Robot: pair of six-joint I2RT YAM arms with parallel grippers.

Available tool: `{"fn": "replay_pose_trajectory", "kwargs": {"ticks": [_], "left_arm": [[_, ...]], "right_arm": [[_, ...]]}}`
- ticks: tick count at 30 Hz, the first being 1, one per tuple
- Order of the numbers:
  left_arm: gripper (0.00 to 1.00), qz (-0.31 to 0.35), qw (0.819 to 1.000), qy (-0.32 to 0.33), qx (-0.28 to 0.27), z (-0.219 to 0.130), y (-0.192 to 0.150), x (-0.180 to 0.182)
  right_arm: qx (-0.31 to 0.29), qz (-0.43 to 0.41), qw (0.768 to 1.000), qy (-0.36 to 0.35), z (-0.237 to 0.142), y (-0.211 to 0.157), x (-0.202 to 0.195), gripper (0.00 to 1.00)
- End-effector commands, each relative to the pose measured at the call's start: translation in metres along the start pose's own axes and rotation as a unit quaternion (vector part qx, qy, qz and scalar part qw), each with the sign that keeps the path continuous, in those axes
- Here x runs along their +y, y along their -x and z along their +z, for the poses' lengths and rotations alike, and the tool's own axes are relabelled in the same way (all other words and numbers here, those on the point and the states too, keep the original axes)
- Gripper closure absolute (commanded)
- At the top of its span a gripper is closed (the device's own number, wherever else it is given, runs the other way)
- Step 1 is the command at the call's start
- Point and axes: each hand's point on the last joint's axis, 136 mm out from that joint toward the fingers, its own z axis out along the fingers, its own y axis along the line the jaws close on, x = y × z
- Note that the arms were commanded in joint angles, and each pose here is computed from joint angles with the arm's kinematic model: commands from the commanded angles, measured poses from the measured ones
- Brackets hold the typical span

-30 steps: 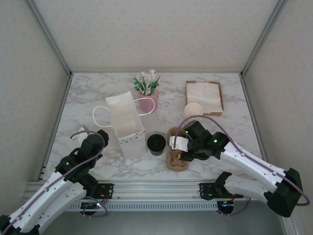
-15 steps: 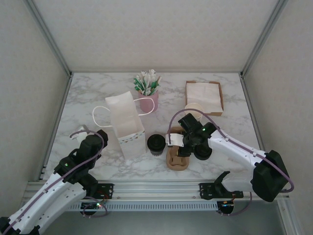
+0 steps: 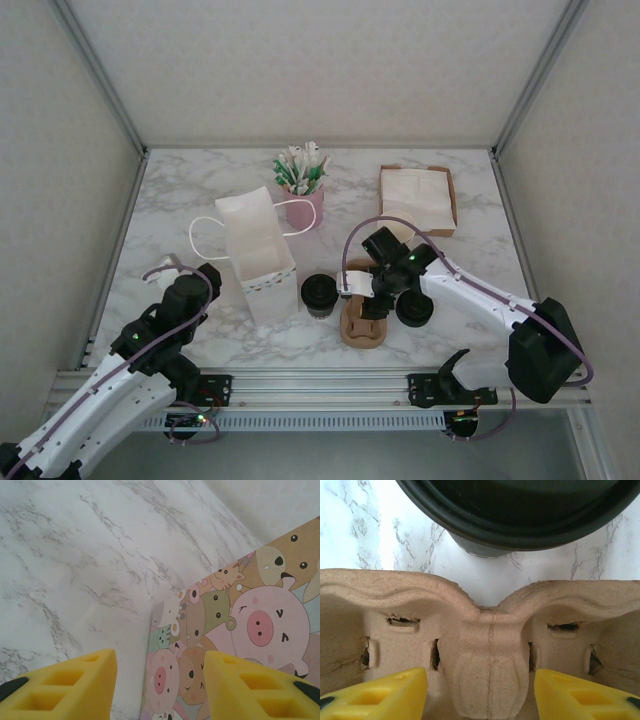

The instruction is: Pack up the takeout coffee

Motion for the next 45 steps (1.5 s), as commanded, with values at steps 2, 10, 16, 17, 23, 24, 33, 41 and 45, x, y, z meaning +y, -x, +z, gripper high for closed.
{"fn": "replay_pose_trajectory", "kwargs": {"ticks": [2,10,16,17,23,24,33,41,45], "left_arm": [[0.51,0.001,1.000,-0.001,-0.009,-0.001,0.004,-0.002],[0.51,0.002,1.000,0.000,-0.011,-0.001,0.005,-0.002],[0.51,0.000,1.000,0.003,-0.009,-0.001,0.004,0.000],[0.51,0.000,1.000,0.002,-0.009,-0.001,0.003,-0.001],[0.51,-0.002,1.000,0.001,-0.007,-0.001,0.003,-0.001],[0.51,-0.002,1.000,0.001,-0.007,-0.001,0.003,-0.001],[0.51,-0.004,1.000,0.000,-0.005,0.000,0.002,-0.001],[0.51,-0.004,1.000,0.003,-0.006,0.000,0.002,0.000],[0.51,-0.003,1.000,0.003,-0.005,0.000,0.002,-0.001]], "right_arm": [[0.002,0.000,1.000,0.022,-0.002,0.001,0.003,0.41],[0.004,0.002,1.000,0.027,-0.001,0.003,0.002,0.47],[0.007,-0.002,1.000,0.023,-0.004,0.001,0.001,0.53],[0.006,-0.003,1.000,0.022,-0.005,0.002,0.001,0.53],[-0.002,-0.005,1.000,0.016,-0.014,0.006,0.002,0.55],[-0.003,-0.006,1.000,0.013,-0.015,0.006,0.001,0.55],[-0.008,-0.008,1.000,0.007,-0.026,0.011,-0.001,0.58],[-0.008,-0.002,1.000,-0.002,-0.045,0.015,-0.001,0.57],[-0.009,-0.002,1.000,-0.012,-0.059,0.016,0.000,0.56]]}}
